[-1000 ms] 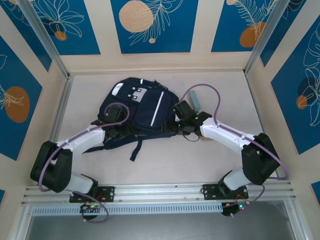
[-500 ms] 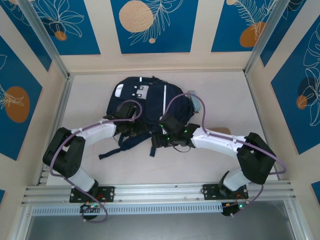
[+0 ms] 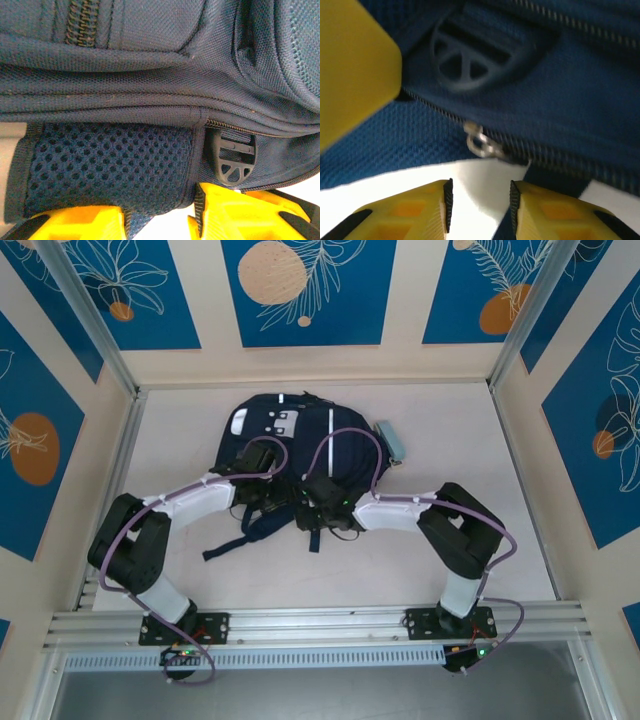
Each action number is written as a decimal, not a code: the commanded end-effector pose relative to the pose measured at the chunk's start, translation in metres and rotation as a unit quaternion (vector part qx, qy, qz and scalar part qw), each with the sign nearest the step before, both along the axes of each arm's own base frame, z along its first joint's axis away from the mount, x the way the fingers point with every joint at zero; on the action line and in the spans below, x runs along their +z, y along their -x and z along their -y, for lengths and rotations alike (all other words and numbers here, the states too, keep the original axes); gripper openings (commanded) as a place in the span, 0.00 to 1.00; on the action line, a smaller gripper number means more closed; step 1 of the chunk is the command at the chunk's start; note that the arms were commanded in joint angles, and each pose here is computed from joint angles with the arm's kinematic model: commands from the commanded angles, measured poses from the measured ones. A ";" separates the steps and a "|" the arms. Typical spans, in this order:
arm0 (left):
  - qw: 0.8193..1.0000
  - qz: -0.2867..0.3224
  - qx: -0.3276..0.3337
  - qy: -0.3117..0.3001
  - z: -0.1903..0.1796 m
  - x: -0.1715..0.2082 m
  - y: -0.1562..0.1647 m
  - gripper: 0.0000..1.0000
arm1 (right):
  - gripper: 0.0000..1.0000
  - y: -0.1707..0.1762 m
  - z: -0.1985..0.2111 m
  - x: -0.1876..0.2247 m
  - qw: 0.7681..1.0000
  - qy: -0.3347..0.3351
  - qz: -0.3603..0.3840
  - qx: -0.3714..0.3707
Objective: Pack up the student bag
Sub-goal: Rotate the student bag at the center of the table, then zip the student bag at the center of the table.
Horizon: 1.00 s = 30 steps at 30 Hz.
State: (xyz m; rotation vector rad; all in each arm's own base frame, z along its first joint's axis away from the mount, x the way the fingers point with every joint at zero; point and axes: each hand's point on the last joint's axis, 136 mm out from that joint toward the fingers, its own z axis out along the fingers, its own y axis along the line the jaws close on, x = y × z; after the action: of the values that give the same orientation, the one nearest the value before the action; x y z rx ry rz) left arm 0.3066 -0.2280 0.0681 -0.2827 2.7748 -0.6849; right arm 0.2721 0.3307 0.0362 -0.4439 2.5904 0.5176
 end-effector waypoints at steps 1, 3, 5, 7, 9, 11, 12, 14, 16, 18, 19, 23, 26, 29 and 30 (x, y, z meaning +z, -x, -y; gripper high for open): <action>1.000 0.026 -0.005 -0.002 0.003 0.019 -0.009 0.38 | 0.37 -0.024 -0.006 0.013 0.999 -0.001 0.052 -0.011; 1.000 0.024 -0.005 -0.003 0.003 0.019 -0.010 0.38 | 0.37 -0.027 -0.002 0.013 0.998 0.008 0.059 -0.024; 1.000 0.022 -0.006 -0.003 0.004 0.018 -0.010 0.38 | 0.40 -0.030 0.001 0.012 0.997 0.015 0.065 -0.033; 1.000 0.021 -0.006 -0.003 0.004 0.018 -0.011 0.38 | 0.42 -0.032 0.002 0.010 0.997 0.022 0.070 -0.032; 1.000 0.020 -0.006 -0.005 0.004 0.018 -0.011 0.38 | 0.42 -0.035 0.000 0.009 0.996 0.025 0.076 -0.027; 1.000 0.020 -0.006 -0.005 0.004 0.017 -0.011 0.38 | 0.42 -0.037 -0.004 0.012 0.996 0.022 0.088 -0.018; 1.000 0.019 -0.006 -0.005 0.005 0.017 -0.011 0.38 | 0.42 -0.038 -0.006 0.013 0.995 0.024 0.097 -0.012; 1.000 0.020 -0.006 -0.005 0.005 0.018 -0.012 0.38 | 0.43 -0.041 -0.007 0.015 0.993 0.028 0.112 -0.005; 1.000 0.020 -0.005 -0.006 0.004 0.018 -0.012 0.38 | 0.44 -0.043 -0.006 0.017 0.991 0.040 0.125 -0.007; 1.000 0.019 -0.005 -0.007 0.004 0.017 -0.012 0.38 | 0.48 -0.045 0.003 0.017 0.989 0.067 0.128 -0.025; 1.000 0.019 -0.005 -0.007 0.004 0.017 -0.012 0.38 | 0.51 -0.045 0.008 0.016 0.989 0.076 0.125 -0.035; 1.000 0.016 -0.005 -0.011 0.003 0.015 -0.011 0.38 | 0.57 -0.041 0.007 0.011 0.990 0.072 0.122 -0.026; 1.000 0.015 -0.003 -0.016 0.001 0.014 -0.011 0.38 | 0.57 -0.040 -0.008 0.014 0.989 0.061 0.138 0.009; 1.000 0.016 0.002 -0.020 -0.001 0.014 -0.011 0.38 | 0.53 -0.042 -0.019 0.016 0.986 0.053 0.154 0.033; 1.000 0.016 0.004 -0.023 -0.002 0.014 -0.011 0.37 | 0.51 -0.043 -0.021 0.017 0.986 0.051 0.157 0.035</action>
State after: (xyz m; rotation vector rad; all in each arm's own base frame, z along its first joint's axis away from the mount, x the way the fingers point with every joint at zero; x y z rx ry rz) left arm 0.3118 -0.2265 0.0765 -0.2915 2.7707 -0.6524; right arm 0.3020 0.3315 0.0384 -0.5497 2.4200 0.2759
